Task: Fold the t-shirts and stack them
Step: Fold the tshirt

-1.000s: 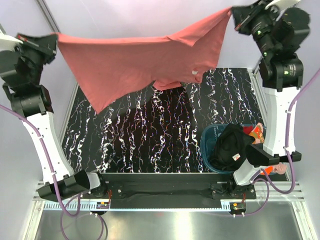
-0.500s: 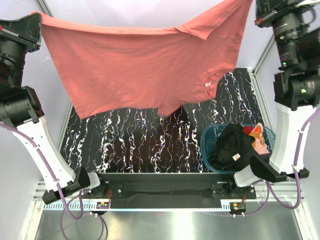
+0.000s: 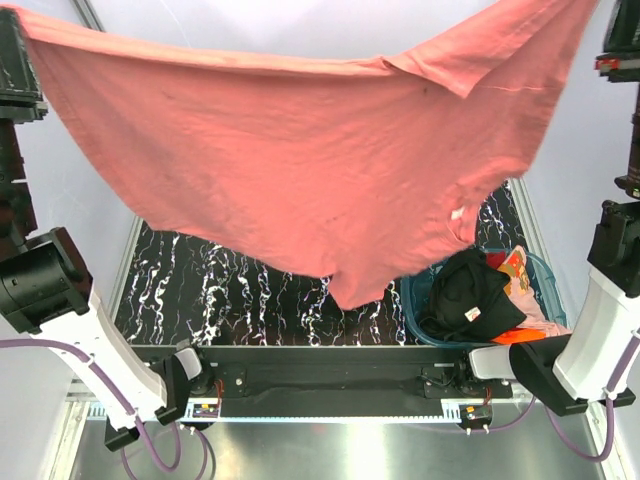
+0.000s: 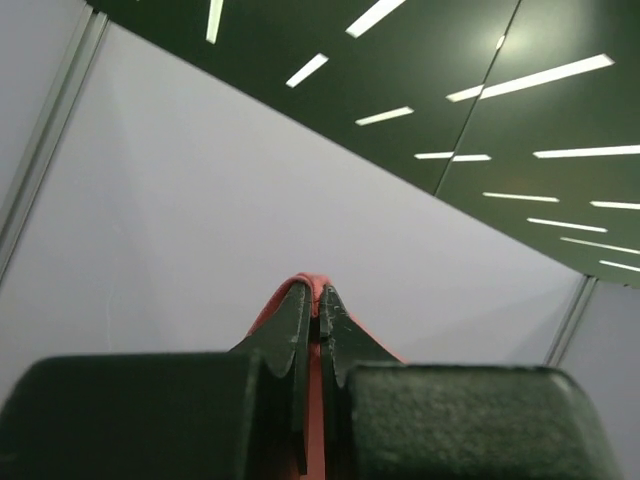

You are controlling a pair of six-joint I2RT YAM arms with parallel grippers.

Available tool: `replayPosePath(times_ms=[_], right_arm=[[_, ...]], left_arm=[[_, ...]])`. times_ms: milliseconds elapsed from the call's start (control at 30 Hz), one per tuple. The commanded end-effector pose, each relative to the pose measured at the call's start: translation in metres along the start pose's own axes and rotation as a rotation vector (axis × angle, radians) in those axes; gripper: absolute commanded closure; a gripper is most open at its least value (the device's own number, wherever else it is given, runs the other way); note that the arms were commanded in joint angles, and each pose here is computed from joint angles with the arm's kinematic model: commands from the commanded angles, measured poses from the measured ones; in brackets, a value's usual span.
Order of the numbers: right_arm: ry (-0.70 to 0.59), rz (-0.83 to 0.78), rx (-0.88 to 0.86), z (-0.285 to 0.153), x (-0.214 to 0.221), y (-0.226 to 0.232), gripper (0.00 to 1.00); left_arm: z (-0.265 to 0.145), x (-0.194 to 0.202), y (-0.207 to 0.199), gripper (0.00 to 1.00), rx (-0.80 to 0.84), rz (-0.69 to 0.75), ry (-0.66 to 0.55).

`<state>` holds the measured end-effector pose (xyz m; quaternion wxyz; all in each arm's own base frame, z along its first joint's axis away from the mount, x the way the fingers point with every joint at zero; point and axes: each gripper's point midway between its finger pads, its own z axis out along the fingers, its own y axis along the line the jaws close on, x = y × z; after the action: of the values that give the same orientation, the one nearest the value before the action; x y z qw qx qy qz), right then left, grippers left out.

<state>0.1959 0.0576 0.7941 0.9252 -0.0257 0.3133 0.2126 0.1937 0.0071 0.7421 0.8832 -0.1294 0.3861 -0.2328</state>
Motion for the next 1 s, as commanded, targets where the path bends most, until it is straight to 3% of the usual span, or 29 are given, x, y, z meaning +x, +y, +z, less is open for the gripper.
replayPosePath(times_ms=[0, 167, 267, 433, 467, 500, 667, 967], right_arm=[[-0.070, -0.064, 0.036, 0.016, 0.003, -0.015, 1.00], [-0.108, -0.076, 0.046, 0.037, 0.023, -0.026, 1.00], [-0.077, -0.081, 0.059, 0.059, 0.065, -0.042, 1.00], [-0.099, -0.077, 0.059, 0.078, 0.095, -0.054, 1.00], [-0.140, -0.077, 0.055, 0.079, 0.084, -0.053, 1.00], [-0.128, -0.052, 0.063, 0.084, 0.102, -0.061, 1.00], [-0.180, -0.025, 0.073, 0.089, 0.103, -0.079, 1.00], [-0.115, -0.035, 0.077, 0.086, 0.115, -0.082, 1.00]], left_arm=[[0.018, -0.013, 0.011, 1.00, -0.007, -0.052, -0.090], [0.040, -0.005, 0.036, 1.00, -0.023, -0.091, -0.100], [0.055, 0.001, 0.053, 1.00, -0.029, -0.123, -0.113], [0.080, 0.006, 0.073, 1.00, -0.003, -0.178, -0.143], [0.090, 0.014, 0.087, 1.00, -0.014, -0.192, -0.134], [0.095, 0.016, 0.092, 1.00, -0.014, -0.199, -0.135], [0.113, 0.014, 0.096, 1.00, 0.024, -0.212, -0.148], [0.104, 0.028, 0.101, 1.00, 0.003, -0.197, -0.111]])
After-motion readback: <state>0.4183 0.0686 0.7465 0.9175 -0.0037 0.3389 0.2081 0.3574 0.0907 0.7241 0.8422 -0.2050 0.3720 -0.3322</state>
